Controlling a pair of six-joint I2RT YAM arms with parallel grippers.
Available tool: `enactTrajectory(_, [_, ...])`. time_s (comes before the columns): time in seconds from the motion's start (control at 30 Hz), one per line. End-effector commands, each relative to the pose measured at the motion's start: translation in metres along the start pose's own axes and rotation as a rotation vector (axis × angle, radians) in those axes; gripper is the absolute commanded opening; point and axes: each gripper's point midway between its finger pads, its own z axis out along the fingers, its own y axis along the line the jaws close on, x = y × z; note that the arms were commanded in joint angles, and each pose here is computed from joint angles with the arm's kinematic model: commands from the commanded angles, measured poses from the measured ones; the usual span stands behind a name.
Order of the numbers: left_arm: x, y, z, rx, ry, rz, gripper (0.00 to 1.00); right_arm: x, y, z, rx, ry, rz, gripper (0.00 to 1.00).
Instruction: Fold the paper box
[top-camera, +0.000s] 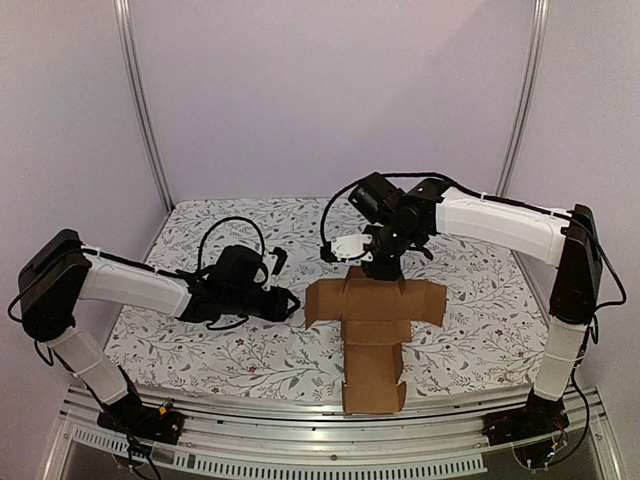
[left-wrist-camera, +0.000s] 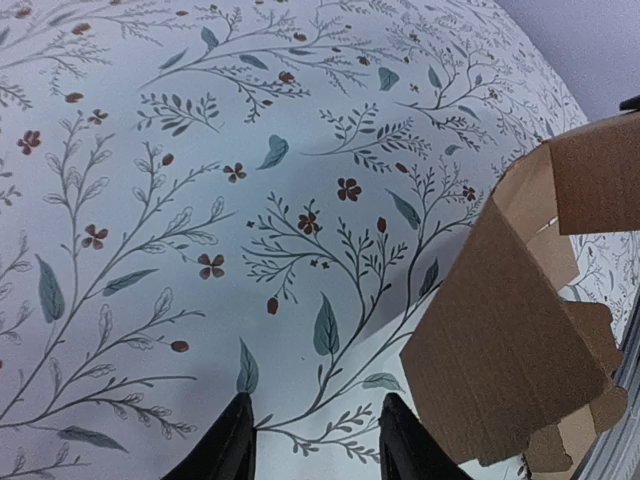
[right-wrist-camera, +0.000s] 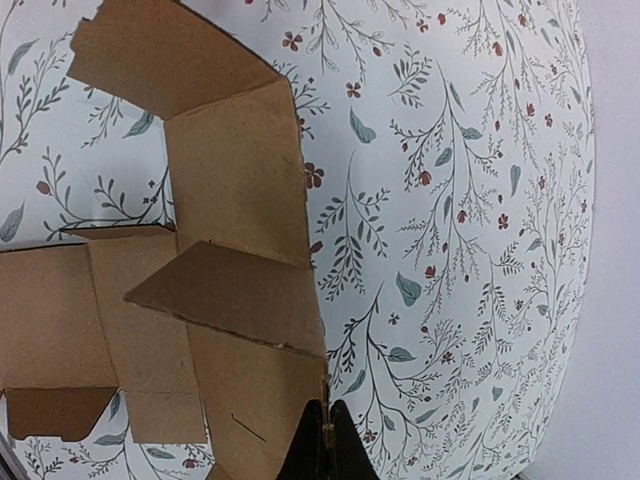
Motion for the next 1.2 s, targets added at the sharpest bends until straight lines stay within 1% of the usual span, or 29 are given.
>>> enactTrajectory(0.0, [-0.018, -0.037, 0.021, 0.192, -0.033, 0.015, 0.42, -0.021, -0.009, -0.02, 0.19, -0.075, -0.062, 0.0])
enactTrajectory(0.17, [-0.012, -0.07, 0.029, 0.332, -0.035, 0.074, 0.42, -0.013, 0.02, -0.013, 0.25, -0.057, -0.152, 0.0])
enactTrajectory(0.27, [-0.006, -0.075, 0.032, 0.34, -0.024, 0.086, 0.42, -0.01, 0.025, -0.011, 0.306, -0.061, -0.185, 0.0])
enactTrajectory(0.43, [0.011, -0.082, 0.033, 0.39, 0.023, 0.08, 0.43, -0.01, 0.024, -0.015, 0.347, -0.093, -0.173, 0.0])
enactTrajectory(0.53, [0.022, -0.091, 0.03, 0.438, 0.044, 0.083, 0.43, -0.012, 0.016, -0.023, 0.403, -0.126, -0.142, 0.0])
enactTrajectory(0.67, [0.024, -0.089, 0.031, 0.416, 0.038, 0.072, 0.43, -0.019, -0.004, -0.032, 0.523, -0.15, -0.138, 0.0])
enactTrajectory(0.8, [0.011, -0.082, 0.033, 0.34, 0.007, 0.086, 0.44, -0.032, -0.015, -0.027, 0.589, -0.169, -0.176, 0.0])
enactTrajectory(0.97, [-0.001, -0.067, 0.037, 0.235, 0.005, 0.102, 0.44, -0.045, -0.021, -0.014, 0.615, -0.182, -0.212, 0.0])
enactTrajectory(1.17, [-0.004, -0.06, 0.034, 0.214, -0.01, 0.102, 0.44, -0.044, -0.016, -0.002, 0.604, -0.176, -0.209, 0.0])
